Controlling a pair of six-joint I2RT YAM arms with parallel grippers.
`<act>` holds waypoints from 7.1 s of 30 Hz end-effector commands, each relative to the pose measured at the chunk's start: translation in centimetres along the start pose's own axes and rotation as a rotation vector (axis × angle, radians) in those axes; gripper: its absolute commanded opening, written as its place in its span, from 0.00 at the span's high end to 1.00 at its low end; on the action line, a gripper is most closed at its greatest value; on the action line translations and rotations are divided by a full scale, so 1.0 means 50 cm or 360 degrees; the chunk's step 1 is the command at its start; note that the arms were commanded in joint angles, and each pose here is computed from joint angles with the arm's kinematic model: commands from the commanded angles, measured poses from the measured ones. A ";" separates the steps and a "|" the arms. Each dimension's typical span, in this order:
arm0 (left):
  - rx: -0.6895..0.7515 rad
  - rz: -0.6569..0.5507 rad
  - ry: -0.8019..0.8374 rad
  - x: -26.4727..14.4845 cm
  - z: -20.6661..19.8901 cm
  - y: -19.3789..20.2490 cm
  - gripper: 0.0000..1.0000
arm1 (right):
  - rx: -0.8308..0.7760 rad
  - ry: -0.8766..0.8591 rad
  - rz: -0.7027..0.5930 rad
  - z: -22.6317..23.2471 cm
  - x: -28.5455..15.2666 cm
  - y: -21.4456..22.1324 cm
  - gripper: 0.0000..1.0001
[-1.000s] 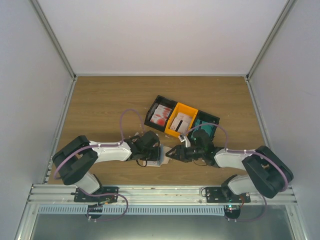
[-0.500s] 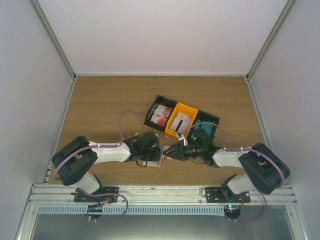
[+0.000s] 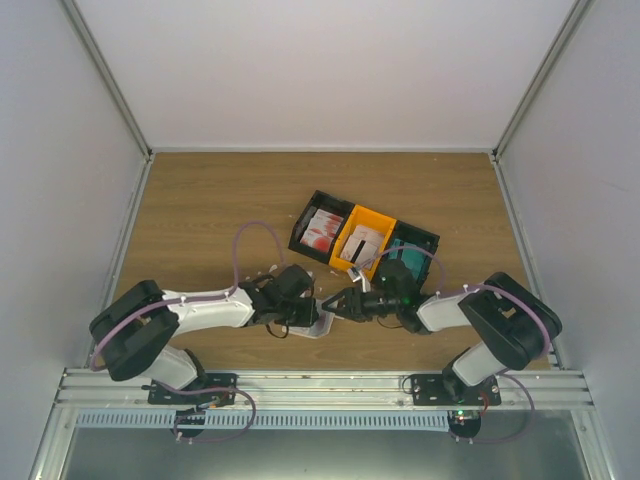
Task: Put the credit cards into the card holder
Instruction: Close the card holder at the center of the board, then pick up the card holder from the center of the board, then adjust the card holder.
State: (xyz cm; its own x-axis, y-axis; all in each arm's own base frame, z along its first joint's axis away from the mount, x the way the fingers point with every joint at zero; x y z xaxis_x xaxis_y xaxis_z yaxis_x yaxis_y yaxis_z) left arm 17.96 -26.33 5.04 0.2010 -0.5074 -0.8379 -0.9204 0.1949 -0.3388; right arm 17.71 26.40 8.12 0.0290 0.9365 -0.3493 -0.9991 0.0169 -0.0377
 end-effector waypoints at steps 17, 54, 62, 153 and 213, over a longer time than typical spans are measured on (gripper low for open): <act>-0.0123 -0.0099 -0.0487 -0.106 0.144 0.052 0.77 | -0.0123 0.0197 0.0031 0.043 0.058 -0.018 0.42; -0.0187 -0.0428 0.0041 -0.200 0.117 0.003 0.72 | -0.0221 0.0037 0.0045 0.108 0.135 -0.042 0.32; -0.0147 -0.0452 0.0204 -0.197 0.099 0.016 0.51 | -0.0028 0.0251 0.0130 0.024 0.173 -0.042 0.32; 0.0914 -0.0404 0.0862 -0.379 -0.139 -0.085 1.00 | -0.1863 0.0178 0.0338 0.352 -0.073 0.074 0.72; 0.1022 -0.0618 0.1092 -0.509 -0.180 -0.046 0.36 | -0.1439 -0.0395 0.0245 0.453 -0.166 0.110 0.99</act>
State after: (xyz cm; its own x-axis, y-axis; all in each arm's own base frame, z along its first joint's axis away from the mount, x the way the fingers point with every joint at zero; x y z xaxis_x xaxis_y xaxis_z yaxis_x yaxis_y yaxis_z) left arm 13.97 -20.66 29.90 0.1964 -0.9179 -0.3448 -0.5111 0.2043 -0.8349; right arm 13.07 27.57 31.72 -0.1378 0.9650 -0.2231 -0.6462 -0.2583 -0.7182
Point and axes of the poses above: each gripper's point midway between its finger pads, its own x axis out along the fingers, its own z axis along the line the jaws close on, y = z × x, the point moved 3 cm from there along -x, back along the fingers, and after that the axes turned 9 degrees about x, right-handed, at the moved point
